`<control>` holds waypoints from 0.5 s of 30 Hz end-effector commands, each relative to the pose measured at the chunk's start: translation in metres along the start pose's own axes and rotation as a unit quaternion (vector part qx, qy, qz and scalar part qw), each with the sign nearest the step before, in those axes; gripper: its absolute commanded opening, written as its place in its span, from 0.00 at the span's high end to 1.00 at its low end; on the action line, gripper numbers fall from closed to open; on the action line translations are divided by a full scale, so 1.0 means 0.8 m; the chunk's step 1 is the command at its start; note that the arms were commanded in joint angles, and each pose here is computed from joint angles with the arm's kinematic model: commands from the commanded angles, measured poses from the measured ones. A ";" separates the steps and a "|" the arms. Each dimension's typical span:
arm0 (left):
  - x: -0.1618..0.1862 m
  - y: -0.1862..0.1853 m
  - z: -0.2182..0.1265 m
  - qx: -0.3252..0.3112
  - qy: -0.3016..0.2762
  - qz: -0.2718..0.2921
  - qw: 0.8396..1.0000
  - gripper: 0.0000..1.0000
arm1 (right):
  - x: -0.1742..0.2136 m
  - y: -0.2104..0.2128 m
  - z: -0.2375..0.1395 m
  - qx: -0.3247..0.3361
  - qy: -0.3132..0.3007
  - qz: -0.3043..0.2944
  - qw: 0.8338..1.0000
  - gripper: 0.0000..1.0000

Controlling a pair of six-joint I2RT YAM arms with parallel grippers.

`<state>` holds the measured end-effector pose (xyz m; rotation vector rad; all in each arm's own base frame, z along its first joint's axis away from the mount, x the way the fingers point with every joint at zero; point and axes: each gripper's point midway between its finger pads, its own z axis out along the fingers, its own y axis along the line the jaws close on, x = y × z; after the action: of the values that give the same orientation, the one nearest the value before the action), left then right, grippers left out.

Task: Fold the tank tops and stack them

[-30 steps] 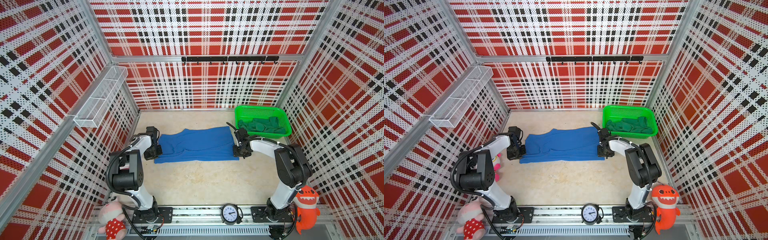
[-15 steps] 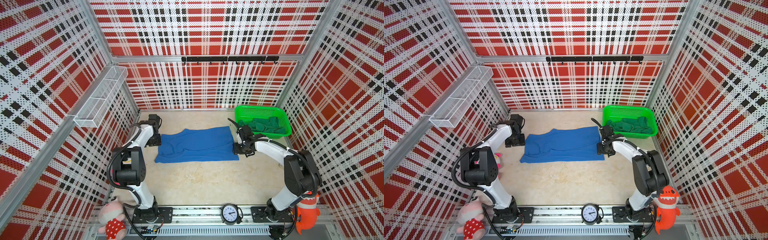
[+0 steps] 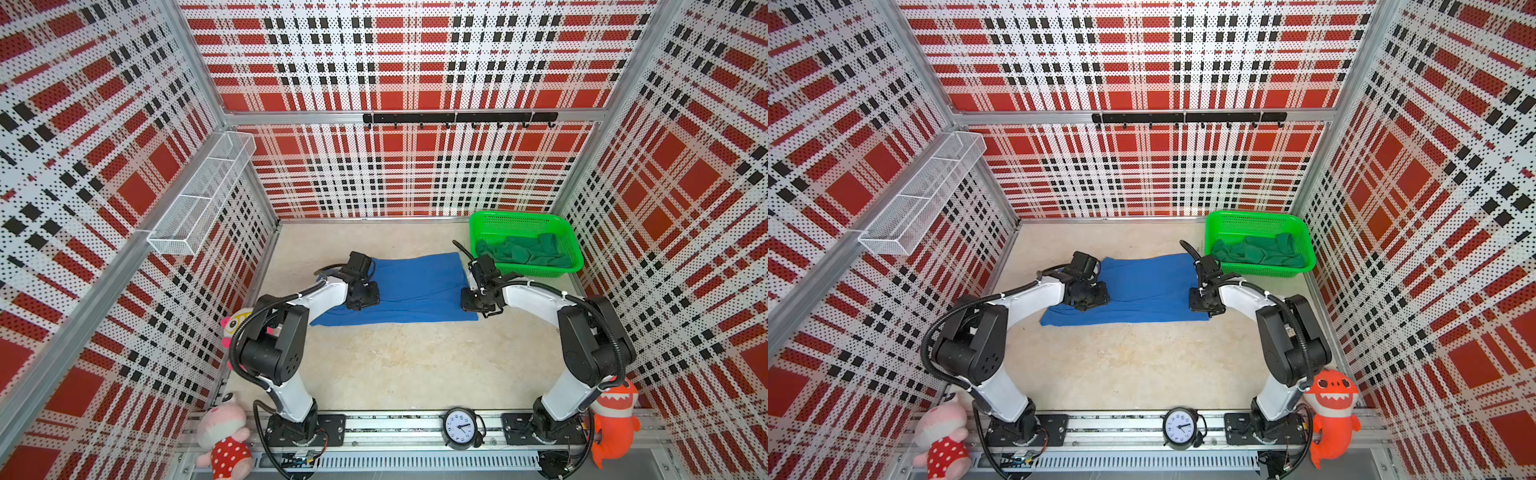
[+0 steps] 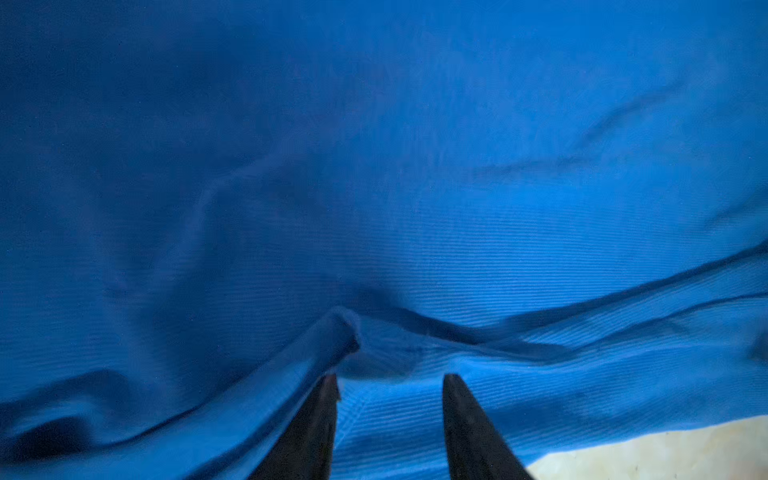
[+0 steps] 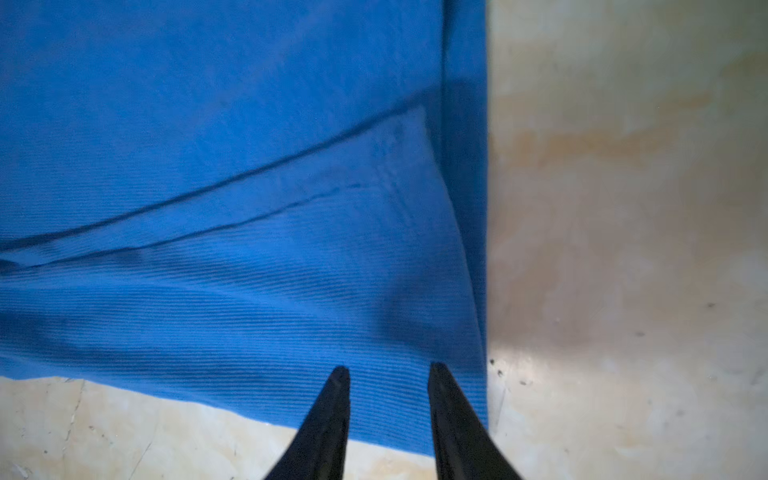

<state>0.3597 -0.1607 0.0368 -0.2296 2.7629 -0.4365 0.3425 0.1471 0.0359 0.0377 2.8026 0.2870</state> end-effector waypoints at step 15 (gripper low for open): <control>0.166 0.051 -0.025 -0.001 0.111 -0.053 0.992 0.52 | 0.142 -0.047 -0.012 0.082 0.106 0.027 0.991 0.62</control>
<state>0.2868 -0.1601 0.0263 -0.2420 2.7738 -0.5876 0.2869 0.1319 0.0193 0.0872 2.8580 0.1903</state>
